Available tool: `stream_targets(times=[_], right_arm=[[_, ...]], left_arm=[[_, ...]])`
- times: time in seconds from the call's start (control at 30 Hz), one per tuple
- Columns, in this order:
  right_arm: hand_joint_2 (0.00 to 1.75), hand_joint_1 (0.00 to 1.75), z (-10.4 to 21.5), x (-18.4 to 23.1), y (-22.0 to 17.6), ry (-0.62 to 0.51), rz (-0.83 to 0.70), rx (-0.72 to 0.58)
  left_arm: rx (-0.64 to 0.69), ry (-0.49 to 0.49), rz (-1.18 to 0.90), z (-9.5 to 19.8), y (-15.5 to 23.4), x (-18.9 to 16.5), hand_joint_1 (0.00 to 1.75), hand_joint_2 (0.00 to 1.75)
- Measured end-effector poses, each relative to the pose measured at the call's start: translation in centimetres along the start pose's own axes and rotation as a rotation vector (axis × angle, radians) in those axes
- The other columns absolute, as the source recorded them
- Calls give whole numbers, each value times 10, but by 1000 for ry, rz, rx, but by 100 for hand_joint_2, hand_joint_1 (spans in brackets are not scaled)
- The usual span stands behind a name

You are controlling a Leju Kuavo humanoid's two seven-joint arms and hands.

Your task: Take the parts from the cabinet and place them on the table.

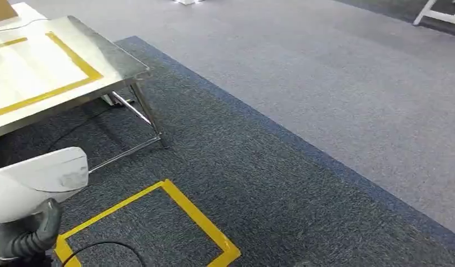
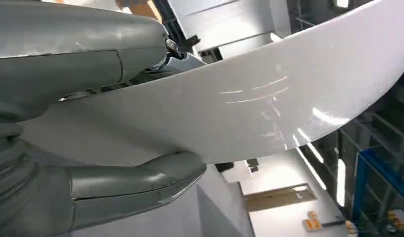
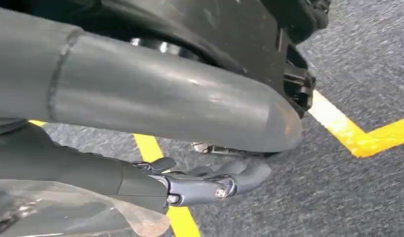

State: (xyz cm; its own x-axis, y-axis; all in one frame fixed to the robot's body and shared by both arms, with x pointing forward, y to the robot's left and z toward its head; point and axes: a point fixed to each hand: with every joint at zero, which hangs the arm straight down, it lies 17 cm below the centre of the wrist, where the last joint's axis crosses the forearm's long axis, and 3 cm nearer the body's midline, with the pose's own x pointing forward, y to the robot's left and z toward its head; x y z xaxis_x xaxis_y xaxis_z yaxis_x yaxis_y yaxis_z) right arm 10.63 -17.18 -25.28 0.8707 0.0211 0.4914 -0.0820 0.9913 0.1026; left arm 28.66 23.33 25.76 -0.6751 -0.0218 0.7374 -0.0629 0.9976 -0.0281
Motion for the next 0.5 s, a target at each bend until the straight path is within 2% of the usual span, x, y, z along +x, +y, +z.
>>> stream_targets(times=[0.5], right_arm=[[0,0,-2,4,2,-6,13,6]], left_arm=[[-8,-10,-17,-3,3,0,175,175]])
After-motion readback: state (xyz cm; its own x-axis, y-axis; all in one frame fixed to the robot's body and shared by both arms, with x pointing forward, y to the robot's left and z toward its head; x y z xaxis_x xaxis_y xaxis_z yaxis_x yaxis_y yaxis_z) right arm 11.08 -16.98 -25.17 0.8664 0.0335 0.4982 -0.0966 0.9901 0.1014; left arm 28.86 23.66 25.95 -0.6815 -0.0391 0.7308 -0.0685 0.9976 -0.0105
